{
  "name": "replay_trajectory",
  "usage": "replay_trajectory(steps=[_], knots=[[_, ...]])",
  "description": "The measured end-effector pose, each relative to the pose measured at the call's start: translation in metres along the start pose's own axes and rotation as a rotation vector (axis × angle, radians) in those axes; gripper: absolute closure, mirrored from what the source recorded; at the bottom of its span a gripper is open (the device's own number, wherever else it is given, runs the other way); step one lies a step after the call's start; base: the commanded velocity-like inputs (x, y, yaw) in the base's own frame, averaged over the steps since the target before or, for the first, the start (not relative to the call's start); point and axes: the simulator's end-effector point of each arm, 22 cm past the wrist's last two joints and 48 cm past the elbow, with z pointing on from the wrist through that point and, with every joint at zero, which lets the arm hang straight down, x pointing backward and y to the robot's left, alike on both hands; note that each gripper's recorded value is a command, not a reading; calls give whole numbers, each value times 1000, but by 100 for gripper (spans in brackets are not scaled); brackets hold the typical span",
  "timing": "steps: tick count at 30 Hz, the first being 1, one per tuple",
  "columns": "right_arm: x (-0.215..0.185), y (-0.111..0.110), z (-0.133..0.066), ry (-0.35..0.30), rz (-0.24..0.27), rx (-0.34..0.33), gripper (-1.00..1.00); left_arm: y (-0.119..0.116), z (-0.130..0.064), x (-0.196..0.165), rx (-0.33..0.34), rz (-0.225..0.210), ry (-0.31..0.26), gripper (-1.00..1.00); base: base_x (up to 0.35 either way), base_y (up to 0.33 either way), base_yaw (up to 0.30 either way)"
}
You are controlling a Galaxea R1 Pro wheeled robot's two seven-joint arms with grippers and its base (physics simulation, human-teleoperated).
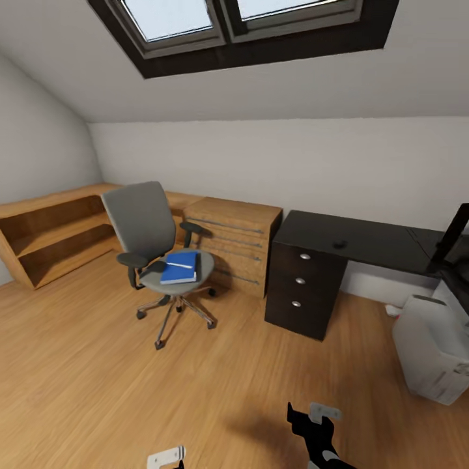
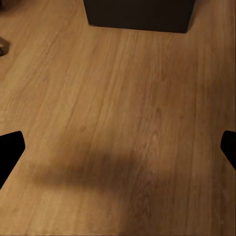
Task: In the bedroom, organize the workspace by keeping the computer under the desk, ensuring the monitor is on the desk, placing the keyboard on the desk next to the monitor, placing the mouse on the desk next to the keyboard, moving the folder from the swivel chair onto the desk next to the mouse, stacking the notebook on top of the folder with the pen on top of the notebook, and positioning the swivel chair next to the desk.
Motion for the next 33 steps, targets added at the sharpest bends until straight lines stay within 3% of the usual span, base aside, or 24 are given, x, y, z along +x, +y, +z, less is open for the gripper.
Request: replay_trajectory(steps=[22, 33], knots=[[-32, 11, -26, -30, 2, -9, -100, 1, -29, -15, -3, 13, 29, -100, -38, 24, -294], [-44, 13, -37, -23, 0, -11, -100, 1, -43, -23, -3, 16, 41, -100, 0, 0, -78]])
